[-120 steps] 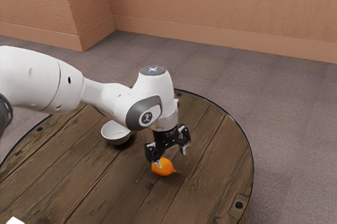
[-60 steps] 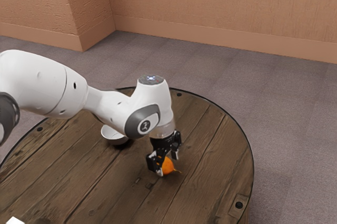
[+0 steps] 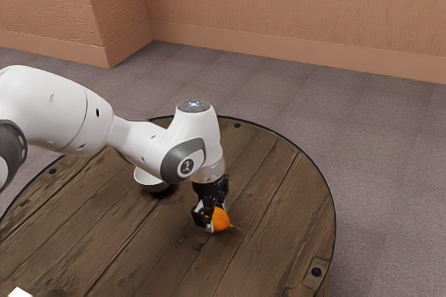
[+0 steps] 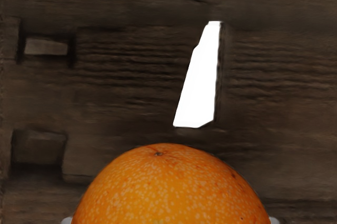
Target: Place the pear in the bowl.
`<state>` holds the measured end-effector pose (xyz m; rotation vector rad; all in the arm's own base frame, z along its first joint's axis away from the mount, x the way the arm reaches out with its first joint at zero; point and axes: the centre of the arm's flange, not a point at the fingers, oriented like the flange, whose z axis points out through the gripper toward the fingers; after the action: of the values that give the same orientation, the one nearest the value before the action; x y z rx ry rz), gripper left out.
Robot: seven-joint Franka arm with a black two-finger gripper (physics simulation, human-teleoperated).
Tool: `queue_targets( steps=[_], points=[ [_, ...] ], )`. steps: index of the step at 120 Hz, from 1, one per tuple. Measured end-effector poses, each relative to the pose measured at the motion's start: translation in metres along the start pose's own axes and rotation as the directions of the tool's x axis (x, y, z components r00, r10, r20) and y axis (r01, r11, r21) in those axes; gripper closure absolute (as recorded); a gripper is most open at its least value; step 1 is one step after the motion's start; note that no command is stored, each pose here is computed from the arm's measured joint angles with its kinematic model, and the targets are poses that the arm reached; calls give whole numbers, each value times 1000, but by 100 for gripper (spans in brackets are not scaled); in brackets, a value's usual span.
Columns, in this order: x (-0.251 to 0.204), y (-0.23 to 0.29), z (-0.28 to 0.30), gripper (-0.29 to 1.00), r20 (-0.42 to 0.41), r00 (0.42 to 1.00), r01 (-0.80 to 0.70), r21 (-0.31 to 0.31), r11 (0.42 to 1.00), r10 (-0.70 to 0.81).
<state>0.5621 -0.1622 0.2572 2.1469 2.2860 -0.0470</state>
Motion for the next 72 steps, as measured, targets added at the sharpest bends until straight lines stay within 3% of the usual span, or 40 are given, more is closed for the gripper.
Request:
queue_targets(
  steps=[17, 31, 60, 72],
  points=[
    [0, -1, -9, 33, 6, 1000, 23, -9, 1000, -23],
    [3, -2, -41, 36, 17, 999, 30, -55, 998, -30],
    [96, 30, -90, 38, -46, 992, 112, -168, 980, -121],
    [126, 39, -89, 39, -71, 985, 142, -177, 974, -156]
  ],
)
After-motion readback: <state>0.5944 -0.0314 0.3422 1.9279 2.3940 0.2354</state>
